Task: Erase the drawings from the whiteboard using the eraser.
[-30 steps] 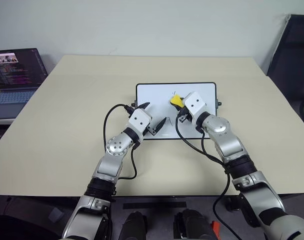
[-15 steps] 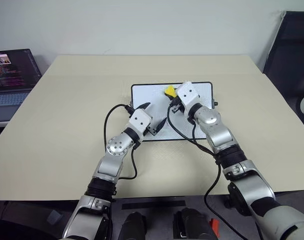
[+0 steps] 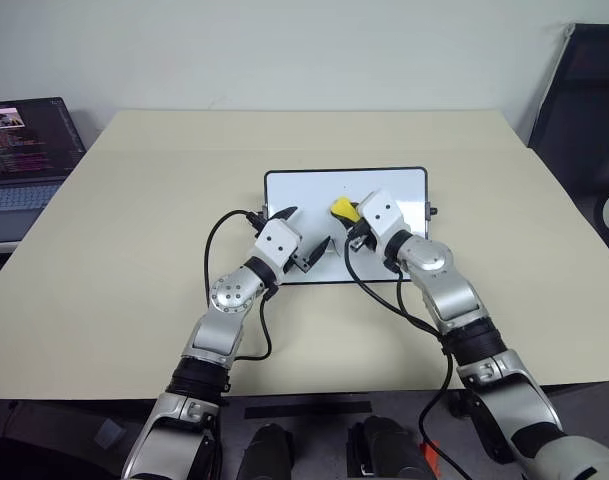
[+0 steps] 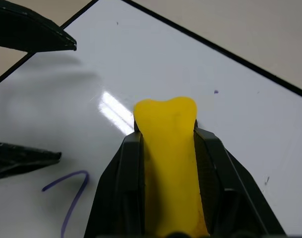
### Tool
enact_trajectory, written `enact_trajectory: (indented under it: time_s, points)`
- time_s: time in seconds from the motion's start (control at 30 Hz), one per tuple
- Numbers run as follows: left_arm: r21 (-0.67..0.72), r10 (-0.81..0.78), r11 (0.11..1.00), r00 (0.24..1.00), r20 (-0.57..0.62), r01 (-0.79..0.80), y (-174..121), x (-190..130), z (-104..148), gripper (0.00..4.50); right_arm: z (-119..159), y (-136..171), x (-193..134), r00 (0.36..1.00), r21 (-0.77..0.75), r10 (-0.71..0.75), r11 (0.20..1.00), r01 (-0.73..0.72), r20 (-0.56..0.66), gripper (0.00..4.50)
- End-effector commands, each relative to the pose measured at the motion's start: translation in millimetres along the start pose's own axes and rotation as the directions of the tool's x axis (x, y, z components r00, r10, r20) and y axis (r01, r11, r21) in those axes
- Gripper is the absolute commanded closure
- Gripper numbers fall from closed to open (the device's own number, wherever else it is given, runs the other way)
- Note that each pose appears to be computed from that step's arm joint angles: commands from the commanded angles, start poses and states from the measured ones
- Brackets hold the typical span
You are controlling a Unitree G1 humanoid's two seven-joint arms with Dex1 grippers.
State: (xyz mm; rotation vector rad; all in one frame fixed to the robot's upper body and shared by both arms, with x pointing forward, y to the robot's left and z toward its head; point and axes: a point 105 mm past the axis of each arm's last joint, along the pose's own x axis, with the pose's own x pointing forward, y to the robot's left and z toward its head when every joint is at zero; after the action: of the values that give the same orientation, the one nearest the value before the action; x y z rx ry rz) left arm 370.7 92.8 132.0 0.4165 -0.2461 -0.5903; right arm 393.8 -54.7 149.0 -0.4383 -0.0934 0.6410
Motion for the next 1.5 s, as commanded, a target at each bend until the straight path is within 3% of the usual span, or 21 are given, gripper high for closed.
enact_trajectory:
  time_s: [0.03,0.43,0.8,1.07,1.5]
  points:
    - [0.014,0.008,1.0,0.998,0.057,-0.008,3.9,3.5,16.9,0.0,-6.7,-10.7,-7.3,0.999,0.02,-0.033,0.999,0.033,-0.036,3.47]
    - [0.005,-0.047,0.999,0.996,0.073,0.047,-7.0,4.8,19.7,0.0,20.5,-28.5,-3.3,0.994,0.0,-0.096,0.995,0.096,0.052,3.47]
    - [-0.006,-0.097,0.995,0.995,0.024,0.097,-22.3,-38.9,19.3,0.0,42.5,-31.4,-30.6,0.99,0.03,-0.087,0.996,0.084,0.115,3.47]
    - [-0.072,-0.064,0.996,0.993,-0.1,0.057,-28.5,-70.0,-2.5,0.0,24.3,-6.0,-49.4,0.997,0.011,-0.009,1.0,0.008,0.083,3.47]
    - [-0.061,-0.086,0.995,0.991,-0.102,0.08,-23.7,-59.2,-11.5,0.0,36.7,41.7,-7.6,0.975,-0.076,0.116,0.992,-0.103,0.188,3.47]
